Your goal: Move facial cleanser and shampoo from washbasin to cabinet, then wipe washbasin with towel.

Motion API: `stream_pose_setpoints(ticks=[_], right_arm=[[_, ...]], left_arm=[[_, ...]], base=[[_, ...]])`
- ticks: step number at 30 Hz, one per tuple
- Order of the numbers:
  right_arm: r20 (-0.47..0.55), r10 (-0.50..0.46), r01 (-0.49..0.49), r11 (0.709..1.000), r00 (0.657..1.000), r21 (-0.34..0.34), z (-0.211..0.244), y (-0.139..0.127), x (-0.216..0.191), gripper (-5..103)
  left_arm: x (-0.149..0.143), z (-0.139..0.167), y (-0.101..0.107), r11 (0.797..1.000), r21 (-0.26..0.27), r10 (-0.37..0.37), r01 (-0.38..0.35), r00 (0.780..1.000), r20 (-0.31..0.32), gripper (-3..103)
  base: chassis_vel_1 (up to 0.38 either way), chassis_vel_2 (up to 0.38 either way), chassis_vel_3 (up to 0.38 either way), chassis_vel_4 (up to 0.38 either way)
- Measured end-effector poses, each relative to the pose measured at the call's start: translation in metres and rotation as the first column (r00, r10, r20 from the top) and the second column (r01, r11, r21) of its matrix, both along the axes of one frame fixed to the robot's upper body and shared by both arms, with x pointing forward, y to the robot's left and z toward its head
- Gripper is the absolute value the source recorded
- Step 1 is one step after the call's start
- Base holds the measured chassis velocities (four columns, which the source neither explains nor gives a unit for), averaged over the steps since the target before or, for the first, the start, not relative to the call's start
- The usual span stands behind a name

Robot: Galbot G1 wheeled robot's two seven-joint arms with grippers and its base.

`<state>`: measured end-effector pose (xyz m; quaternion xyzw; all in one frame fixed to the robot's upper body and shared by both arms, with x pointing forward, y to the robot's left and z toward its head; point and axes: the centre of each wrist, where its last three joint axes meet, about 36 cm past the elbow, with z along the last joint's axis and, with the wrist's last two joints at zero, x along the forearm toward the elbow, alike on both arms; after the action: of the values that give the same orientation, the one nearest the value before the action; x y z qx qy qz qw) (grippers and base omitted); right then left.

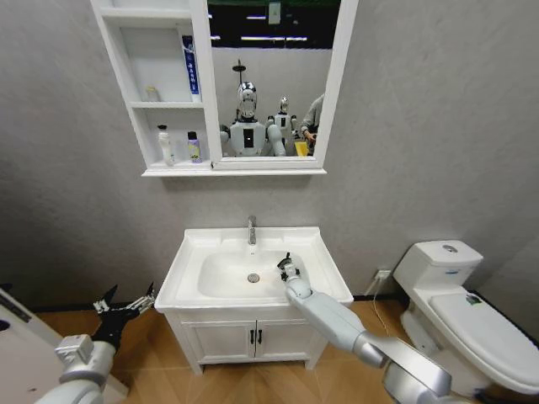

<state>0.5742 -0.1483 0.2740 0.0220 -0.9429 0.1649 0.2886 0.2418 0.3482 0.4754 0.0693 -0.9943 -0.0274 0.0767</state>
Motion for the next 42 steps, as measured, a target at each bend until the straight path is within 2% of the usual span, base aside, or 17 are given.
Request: stream_pose_setpoints(ticks=[7,10,11,14,18,22,24,30,32,35,36,37,39,40,42], right_arm=[[-0.042,-0.007,0.009,0.998,0.999,0.056,0.000,0.016,-0.002,4],[-0.116,-0.025,0.041,0.989,0.993,0.140,0.006,0.033,-0.004,4],[-0.116,-0.025,0.041,0.989,0.993,0.140,0.006,0.033,-0.004,4],[-0.174,-0.038,0.073,0.978,0.984,0.198,0.011,0.044,-0.002,4],[-0.221,-0.046,0.100,0.965,0.974,0.242,0.014,0.053,0.002,4],[-0.238,-0.046,0.111,0.958,0.970,0.265,0.017,0.058,0.005,4],[-0.261,-0.037,0.121,0.942,0.964,0.313,0.022,0.066,0.010,4],[-0.265,-0.015,0.117,0.920,0.964,0.375,0.023,0.075,0.020,4],[-0.263,-0.018,0.118,0.922,0.965,0.368,0.021,0.076,0.021,4],[-0.221,-0.045,0.109,0.953,0.974,0.282,0.016,0.073,0.022,4],[-0.221,-0.045,0.109,0.953,0.974,0.282,0.016,0.073,0.022,4],[-0.203,-0.049,0.101,0.962,0.978,0.253,0.014,0.070,0.021,4],[-0.132,-0.039,0.060,0.986,0.990,0.156,0.011,0.053,0.016,4],[-0.132,-0.039,0.060,0.986,0.990,0.156,0.011,0.053,0.016,4],[-0.104,-0.023,0.034,0.993,0.994,0.114,0.016,0.038,0.010,4]], left_arm=[[0.000,0.000,0.000,1.000,0.000,0.000,0.000,1.000,0.000,100],[0.000,0.000,0.000,1.000,0.000,0.000,0.000,1.000,0.000,100],[0.000,0.000,0.000,1.000,0.000,0.000,0.000,1.000,0.000,100],[0.000,0.000,0.000,1.000,0.000,0.000,0.000,1.000,0.000,100],[0.000,0.000,0.000,1.000,0.000,0.000,0.000,1.000,0.000,100],[0.000,0.000,0.000,1.000,0.000,0.000,0.000,1.000,0.000,100],[0.000,0.000,0.000,1.000,0.000,0.000,0.000,1.000,0.000,100],[0.000,0.000,0.000,1.000,0.000,0.000,0.000,1.000,0.000,100],[0.000,0.000,0.000,1.000,0.000,0.000,0.000,1.000,0.000,100],[0.000,0.000,0.000,1.000,0.000,0.000,0.000,1.000,0.000,100],[0.000,0.000,0.000,1.000,0.000,0.000,0.000,1.000,0.000,100],[0.000,0.000,0.000,1.000,0.000,0.000,0.000,1.000,0.000,100],[0.000,0.000,0.000,1.000,0.000,0.000,0.000,1.000,0.000,100],[0.000,0.000,0.000,1.000,0.000,0.000,0.000,1.000,0.000,100],[0.000,0.000,0.000,1.000,0.000,0.000,0.000,1.000,0.000,100]], base=[[0.000,0.000,0.000,0.000],[0.000,0.000,0.000,0.000],[0.000,0.000,0.000,0.000],[0.000,0.000,0.000,0.000],[0.000,0.000,0.000,0.000],[0.000,0.000,0.000,0.000],[0.000,0.000,0.000,0.000],[0.000,0.000,0.000,0.000],[0.000,0.000,0.000,0.000],[0.000,0.000,0.000,0.000],[0.000,0.000,0.000,0.000],[0.000,0.000,0.000,0.000],[0.000,0.000,0.000,0.000],[0.000,0.000,0.000,0.000],[0.000,0.000,0.000,0.000]])
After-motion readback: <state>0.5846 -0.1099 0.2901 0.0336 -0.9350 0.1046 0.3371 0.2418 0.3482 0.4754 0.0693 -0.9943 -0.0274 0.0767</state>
